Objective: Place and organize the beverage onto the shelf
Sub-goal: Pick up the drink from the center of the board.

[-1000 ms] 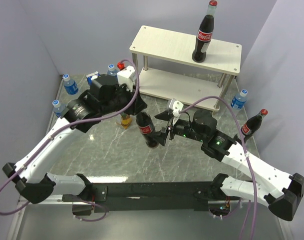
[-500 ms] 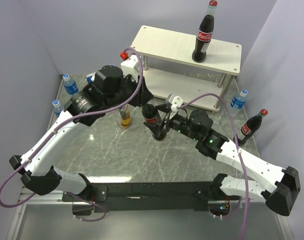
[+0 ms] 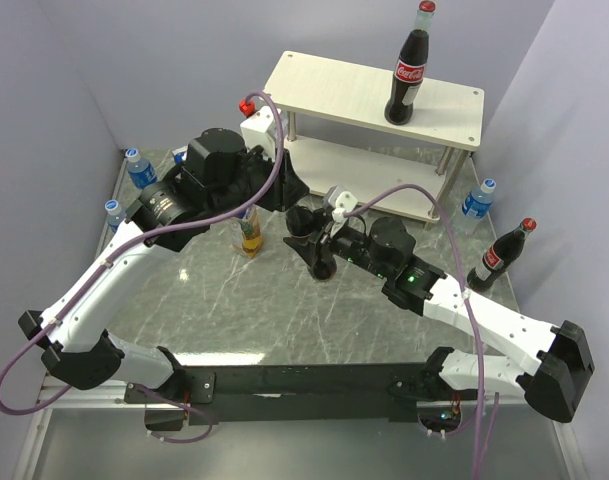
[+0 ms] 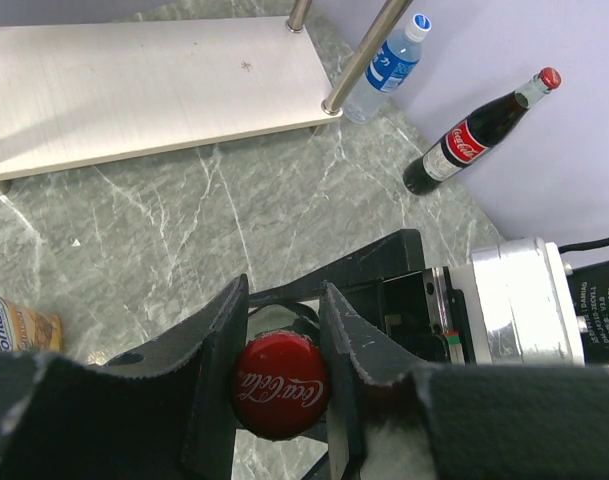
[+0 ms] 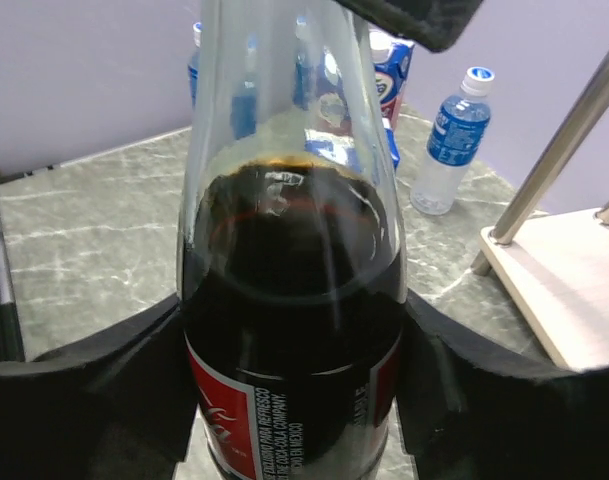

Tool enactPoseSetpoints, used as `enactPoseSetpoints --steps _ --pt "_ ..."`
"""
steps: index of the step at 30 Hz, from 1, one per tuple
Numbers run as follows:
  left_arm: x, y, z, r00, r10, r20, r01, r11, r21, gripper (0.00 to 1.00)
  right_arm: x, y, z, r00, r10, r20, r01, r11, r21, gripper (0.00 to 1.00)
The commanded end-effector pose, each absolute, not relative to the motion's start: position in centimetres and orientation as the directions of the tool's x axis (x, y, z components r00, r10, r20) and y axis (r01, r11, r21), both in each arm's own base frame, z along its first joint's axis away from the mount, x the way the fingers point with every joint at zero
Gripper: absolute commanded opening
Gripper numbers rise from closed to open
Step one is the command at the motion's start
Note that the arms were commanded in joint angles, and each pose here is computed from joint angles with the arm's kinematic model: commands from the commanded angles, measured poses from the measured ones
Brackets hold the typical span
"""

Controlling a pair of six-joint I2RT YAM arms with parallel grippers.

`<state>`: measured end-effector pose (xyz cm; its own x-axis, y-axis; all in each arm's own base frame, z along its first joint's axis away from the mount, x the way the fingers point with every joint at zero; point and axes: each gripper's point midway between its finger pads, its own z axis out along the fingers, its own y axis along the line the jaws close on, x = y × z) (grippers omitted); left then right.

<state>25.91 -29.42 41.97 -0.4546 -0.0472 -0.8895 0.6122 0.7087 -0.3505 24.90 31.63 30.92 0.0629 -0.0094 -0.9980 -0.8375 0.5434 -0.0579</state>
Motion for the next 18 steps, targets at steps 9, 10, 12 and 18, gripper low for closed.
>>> enactPoseSetpoints --steps 9,10,12,18 --pt "24.2 -28.8 53.5 -0.270 -0.340 -0.901 0.702 0.571 -0.426 0.01 23.4 32.3 34.3 0.118 0.048 -0.992 -0.879 0.470 -0.081 0.00" --pt "24.1 -28.6 53.5 -0.269 -0.343 -0.900 0.699 0.573 -0.428 0.04 23.2 32.0 34.7 0.118 0.053 -0.992 -0.878 0.472 -0.079 0.00" --pt "24.1 -28.5 53.3 -0.274 -0.352 -0.895 0.693 0.573 -0.437 0.30 23.2 31.6 35.1 0.111 0.051 -0.993 -0.881 0.467 -0.074 0.00" --pt "23.4 -29.1 52.3 -0.311 -0.355 -0.882 0.709 0.531 -0.464 0.76 22.7 30.2 36.5 0.096 0.086 -0.992 -0.881 0.471 -0.045 0.00"
